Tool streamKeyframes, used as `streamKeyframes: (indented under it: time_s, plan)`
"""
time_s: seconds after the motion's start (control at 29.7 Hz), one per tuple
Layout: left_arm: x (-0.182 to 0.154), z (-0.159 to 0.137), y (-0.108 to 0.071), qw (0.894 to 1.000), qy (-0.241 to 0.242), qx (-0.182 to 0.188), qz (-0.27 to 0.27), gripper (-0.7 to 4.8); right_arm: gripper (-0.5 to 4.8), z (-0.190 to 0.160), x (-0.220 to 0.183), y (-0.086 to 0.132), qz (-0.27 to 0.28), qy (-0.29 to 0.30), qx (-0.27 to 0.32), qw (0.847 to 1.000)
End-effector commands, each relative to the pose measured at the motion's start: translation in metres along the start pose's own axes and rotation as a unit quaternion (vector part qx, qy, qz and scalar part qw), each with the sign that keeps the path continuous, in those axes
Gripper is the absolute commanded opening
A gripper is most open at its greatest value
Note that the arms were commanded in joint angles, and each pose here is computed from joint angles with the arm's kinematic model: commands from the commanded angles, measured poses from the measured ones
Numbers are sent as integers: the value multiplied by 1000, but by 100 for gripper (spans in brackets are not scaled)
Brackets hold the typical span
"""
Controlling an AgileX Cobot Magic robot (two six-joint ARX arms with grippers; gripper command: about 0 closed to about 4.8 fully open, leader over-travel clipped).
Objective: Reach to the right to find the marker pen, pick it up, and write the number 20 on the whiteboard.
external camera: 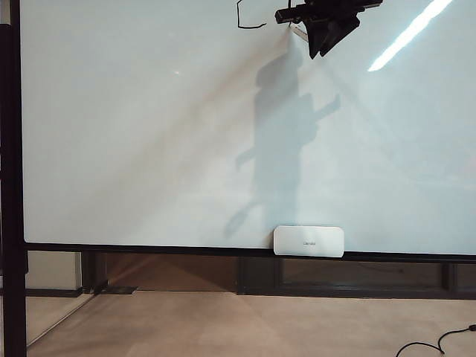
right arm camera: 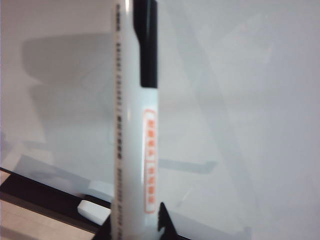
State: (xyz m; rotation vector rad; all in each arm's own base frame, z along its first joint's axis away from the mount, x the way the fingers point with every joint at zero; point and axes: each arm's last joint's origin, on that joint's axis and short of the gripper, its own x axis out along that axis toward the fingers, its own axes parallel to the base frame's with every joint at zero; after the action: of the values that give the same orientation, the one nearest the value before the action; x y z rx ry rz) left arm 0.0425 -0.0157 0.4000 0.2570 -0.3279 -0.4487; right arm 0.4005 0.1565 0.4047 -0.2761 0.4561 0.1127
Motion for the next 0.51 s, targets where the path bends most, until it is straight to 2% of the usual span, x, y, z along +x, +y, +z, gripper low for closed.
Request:
streamKeyframes:
  time_s: [0.03,0.51]
  plan:
    - [-1,2,0,1000,-8,1,0,13,-2,-1,3,-4,-45,5,8,999]
    - [-1,2,0,1000,-7,5,0,13,-2,-4,0,-13,-123,24,12,992]
